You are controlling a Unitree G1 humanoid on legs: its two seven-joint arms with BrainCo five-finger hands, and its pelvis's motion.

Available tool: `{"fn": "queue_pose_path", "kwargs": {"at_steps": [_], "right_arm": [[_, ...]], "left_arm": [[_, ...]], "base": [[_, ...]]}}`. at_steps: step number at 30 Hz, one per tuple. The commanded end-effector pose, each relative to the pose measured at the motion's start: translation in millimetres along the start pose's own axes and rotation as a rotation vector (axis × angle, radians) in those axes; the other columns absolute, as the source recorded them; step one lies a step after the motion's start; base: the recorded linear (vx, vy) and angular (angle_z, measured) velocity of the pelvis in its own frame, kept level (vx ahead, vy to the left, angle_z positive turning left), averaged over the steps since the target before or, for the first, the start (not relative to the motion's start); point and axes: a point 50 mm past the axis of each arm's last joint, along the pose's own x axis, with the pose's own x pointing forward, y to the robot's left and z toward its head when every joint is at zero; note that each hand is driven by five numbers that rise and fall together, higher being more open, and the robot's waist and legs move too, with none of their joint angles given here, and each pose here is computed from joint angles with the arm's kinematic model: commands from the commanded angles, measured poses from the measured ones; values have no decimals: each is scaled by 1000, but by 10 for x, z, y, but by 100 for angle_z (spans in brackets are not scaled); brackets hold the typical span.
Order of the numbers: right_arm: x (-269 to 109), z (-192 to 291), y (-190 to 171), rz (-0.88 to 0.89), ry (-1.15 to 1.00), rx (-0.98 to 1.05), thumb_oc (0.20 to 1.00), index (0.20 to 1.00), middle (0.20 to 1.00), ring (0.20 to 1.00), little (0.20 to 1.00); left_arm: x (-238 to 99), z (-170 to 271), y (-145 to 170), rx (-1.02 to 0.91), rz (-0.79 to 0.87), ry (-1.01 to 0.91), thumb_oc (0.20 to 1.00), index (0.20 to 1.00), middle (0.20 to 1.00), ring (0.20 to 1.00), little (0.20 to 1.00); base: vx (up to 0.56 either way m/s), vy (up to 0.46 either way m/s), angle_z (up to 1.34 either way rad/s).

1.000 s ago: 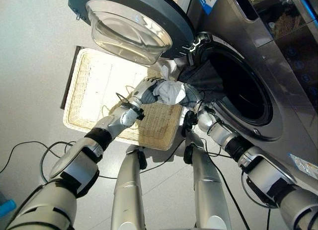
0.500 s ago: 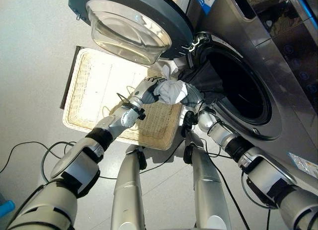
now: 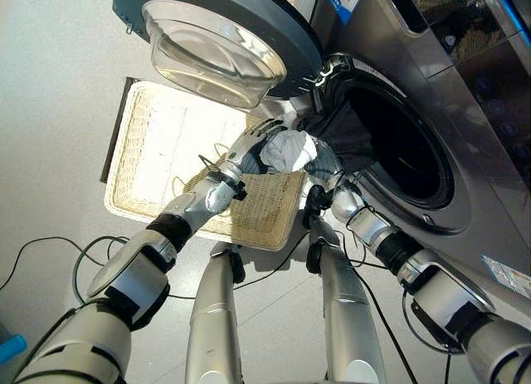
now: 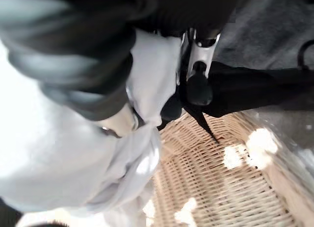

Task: Put the clothes into the washing machine.

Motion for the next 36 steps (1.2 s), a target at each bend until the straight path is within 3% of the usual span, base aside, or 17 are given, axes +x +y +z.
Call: {"fn": "queue_pose_path", "kwargs": {"at_steps": [1, 12, 20, 30, 36], "right_arm": [[75, 303, -51, -48, -143, 164, 200, 200, 200, 200, 200], [6, -24, -108, -121, -2, 345, 200, 200, 200, 200, 200], [-128, -366, -213, -267, 141, 599, 200, 200, 200, 200, 200], [-261, -616, -578, -609, 166, 937, 200, 200, 200, 200, 200], [-270, -688, -888, -809, 69, 1238, 200, 200, 200, 200, 200]], "left_arm": [[141, 292, 69, -66, 108, -128, 1000, 1000, 1000, 1000, 1000], [70, 122, 142, -146, 271, -9, 1000, 1000, 1000, 1000, 1000], [-39, -21, 274, -276, 550, 116, 1000, 1000, 1000, 1000, 1000], [-272, -125, 337, -427, 878, 233, 1000, 1000, 1000, 1000, 1000], [-354, -142, 280, -469, 887, 253, 1000, 1000, 1000, 1000, 1000]], "base": [[10, 37, -6], [6, 37, -7], [15, 39, -7], [3, -5, 0], [16, -49, 0]]}}
